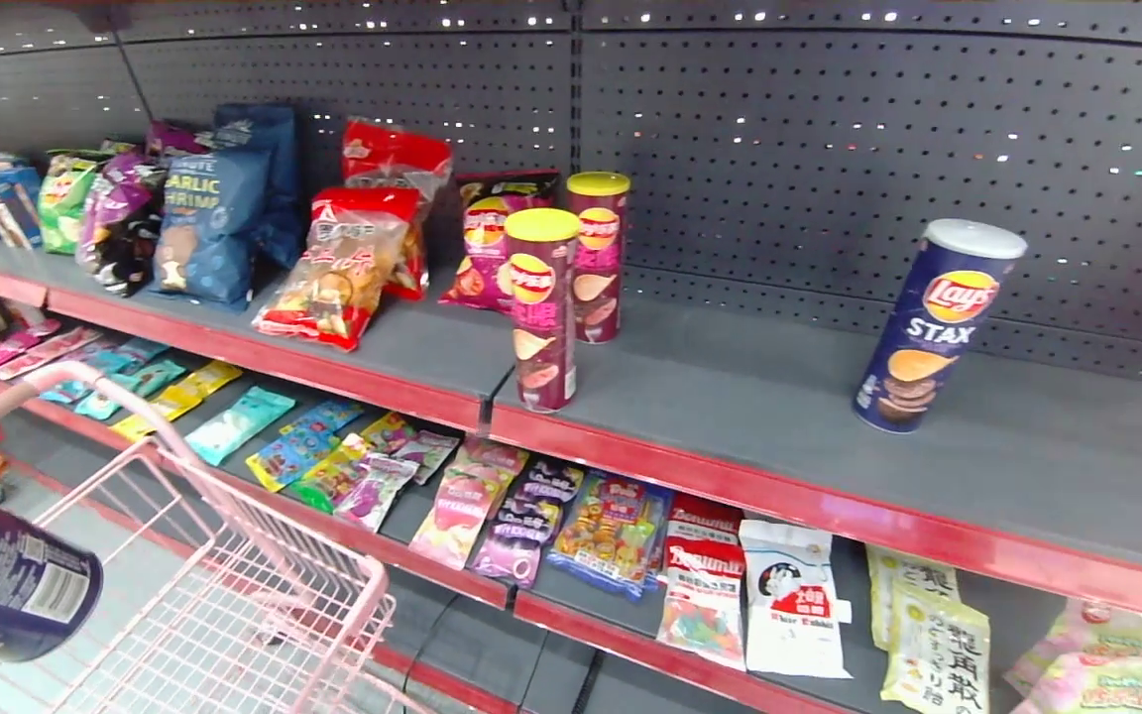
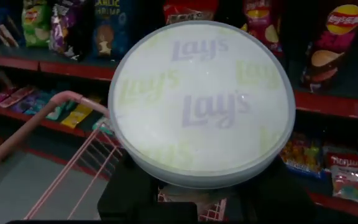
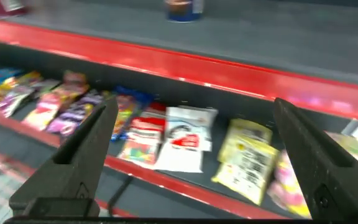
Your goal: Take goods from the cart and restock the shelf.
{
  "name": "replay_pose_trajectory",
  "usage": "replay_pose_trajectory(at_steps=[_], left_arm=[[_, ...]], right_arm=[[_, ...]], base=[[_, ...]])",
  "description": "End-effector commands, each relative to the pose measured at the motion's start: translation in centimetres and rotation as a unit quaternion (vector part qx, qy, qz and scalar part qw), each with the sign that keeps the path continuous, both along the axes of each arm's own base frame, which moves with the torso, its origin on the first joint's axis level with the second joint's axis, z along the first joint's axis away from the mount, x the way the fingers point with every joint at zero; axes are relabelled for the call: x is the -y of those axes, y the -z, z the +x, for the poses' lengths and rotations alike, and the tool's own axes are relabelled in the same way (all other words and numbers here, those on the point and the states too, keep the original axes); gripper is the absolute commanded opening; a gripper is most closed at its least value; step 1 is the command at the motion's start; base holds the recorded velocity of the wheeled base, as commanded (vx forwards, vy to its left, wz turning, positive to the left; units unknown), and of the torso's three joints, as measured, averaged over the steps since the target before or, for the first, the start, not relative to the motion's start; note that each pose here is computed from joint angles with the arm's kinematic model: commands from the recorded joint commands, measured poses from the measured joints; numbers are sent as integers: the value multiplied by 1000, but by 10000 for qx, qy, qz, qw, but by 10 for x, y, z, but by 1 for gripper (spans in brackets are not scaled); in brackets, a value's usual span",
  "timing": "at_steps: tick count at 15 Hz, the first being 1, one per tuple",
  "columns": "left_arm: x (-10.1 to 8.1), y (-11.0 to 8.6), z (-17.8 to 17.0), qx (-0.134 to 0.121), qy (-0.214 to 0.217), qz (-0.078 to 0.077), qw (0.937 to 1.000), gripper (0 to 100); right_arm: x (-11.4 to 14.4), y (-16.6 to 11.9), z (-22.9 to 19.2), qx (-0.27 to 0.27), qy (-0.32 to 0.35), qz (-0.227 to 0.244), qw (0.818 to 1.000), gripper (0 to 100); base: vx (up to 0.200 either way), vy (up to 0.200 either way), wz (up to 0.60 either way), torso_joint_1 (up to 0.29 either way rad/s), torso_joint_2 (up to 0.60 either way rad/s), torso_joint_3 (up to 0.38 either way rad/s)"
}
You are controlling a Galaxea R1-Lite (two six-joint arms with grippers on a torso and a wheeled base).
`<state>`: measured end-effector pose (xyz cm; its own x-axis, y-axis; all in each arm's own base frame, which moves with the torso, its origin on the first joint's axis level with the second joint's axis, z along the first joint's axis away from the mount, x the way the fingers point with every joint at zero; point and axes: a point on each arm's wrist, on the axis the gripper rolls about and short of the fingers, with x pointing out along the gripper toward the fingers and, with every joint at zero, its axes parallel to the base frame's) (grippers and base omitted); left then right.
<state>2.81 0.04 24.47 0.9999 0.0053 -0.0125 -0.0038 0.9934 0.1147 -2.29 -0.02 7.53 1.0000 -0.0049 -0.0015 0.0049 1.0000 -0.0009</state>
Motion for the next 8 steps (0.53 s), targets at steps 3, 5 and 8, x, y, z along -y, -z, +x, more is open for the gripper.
replay_pose_trajectory(at_steps=[3, 5, 8], left_arm=[[-1, 15, -5, -112, -198, 241, 9995, 0], [-1, 15, -5, -117, -241, 357, 9990, 0], [-1, 16, -6, -94, -242, 358, 9990, 0]], right_arm=[[0, 0, 0, -16, 6, 4, 10000, 100], [0, 0, 0, -15, 6, 12, 10000, 100], [0, 0, 0, 0, -1, -3, 10000, 100]], base=[[0, 0, -600, 1, -5, 2], [0, 0, -600, 10, 2, 2], [0, 0, -400, 3, 0, 3]])
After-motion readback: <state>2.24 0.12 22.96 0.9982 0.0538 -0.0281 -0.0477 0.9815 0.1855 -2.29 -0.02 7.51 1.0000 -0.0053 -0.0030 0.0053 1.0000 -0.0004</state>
